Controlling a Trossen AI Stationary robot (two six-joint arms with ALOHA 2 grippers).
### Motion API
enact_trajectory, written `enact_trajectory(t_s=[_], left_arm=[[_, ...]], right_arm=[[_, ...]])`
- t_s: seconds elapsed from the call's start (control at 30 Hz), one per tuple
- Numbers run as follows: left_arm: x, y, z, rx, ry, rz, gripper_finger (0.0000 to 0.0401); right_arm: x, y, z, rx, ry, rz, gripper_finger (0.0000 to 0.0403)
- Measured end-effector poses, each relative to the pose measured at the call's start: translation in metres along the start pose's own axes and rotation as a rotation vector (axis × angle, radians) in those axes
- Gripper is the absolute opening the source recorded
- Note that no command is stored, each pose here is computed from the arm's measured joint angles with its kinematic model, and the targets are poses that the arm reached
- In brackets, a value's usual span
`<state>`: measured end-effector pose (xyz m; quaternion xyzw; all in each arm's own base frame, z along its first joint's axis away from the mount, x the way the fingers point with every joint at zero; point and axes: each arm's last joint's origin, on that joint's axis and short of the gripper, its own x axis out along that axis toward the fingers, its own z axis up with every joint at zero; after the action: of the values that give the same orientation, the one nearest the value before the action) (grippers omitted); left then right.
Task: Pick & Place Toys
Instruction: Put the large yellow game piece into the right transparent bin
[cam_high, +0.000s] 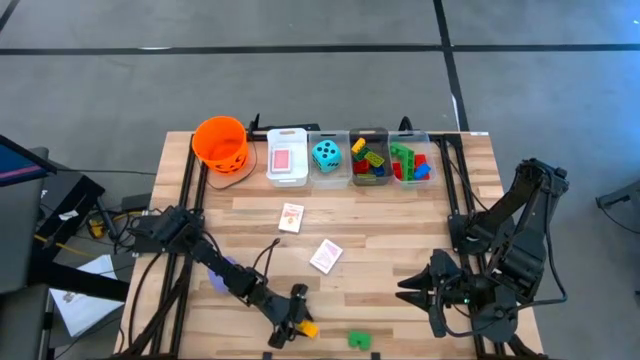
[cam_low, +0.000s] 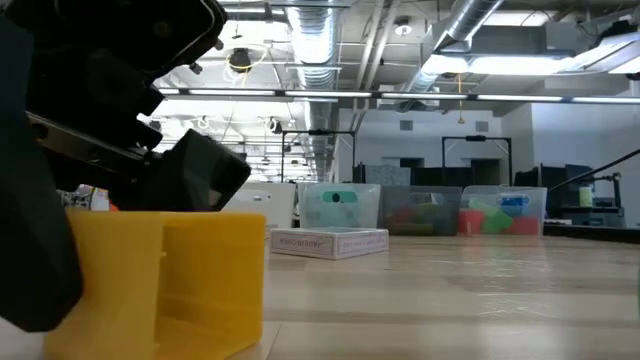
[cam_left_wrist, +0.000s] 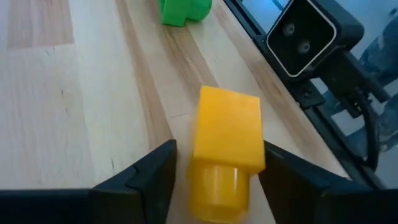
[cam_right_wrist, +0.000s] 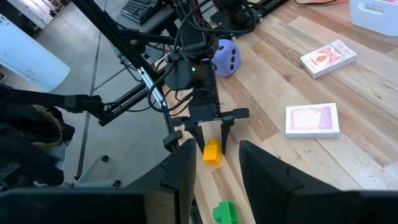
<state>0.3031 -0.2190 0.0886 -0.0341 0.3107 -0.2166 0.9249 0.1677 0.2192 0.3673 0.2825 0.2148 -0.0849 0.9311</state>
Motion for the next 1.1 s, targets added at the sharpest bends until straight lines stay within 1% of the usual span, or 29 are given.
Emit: enact_trajectory(t_s=[0.3,0.43,0.57,0.7,0.87,0.97,1.1], left_arm=[[0.000,-0.002,0.002,-0.210,-0.016,-0.021,0.0127],[-0.001,-0.003,0.008,-0.286,-0.073,-0.039,0.0129],[-0.001,-0.004,0.014,-0.305,-0.142,-0.046,0.0143],[-0.002,-0.001,0.019,-0.332,-0.191,-0.054,0.0132],[-0.006,0.007,0.029,-0.379,-0.238,-0.026,0.0129],[-0.011,0.015,0.039,-0.393,-0.282,0.002,0.0134],[-0.021,0.027,0.054,-0.414,-0.337,0.029,0.0129]], right_arm=[[0.000,0.000,0.000,-0.001,0.000,-0.001,0.0118],[0.000,0.000,0.000,-0.002,0.001,-0.001,0.0118],[0.000,-0.001,0.000,-0.009,0.002,-0.004,0.0118],[0.000,-0.001,0.000,-0.014,0.002,-0.004,0.0118],[0.000,-0.001,0.000,-0.014,0.002,-0.004,0.0118],[0.000,-0.001,0.000,-0.017,0.002,-0.004,0.0118],[0.000,-0.001,0.000,-0.017,0.002,-0.004,0.0118]])
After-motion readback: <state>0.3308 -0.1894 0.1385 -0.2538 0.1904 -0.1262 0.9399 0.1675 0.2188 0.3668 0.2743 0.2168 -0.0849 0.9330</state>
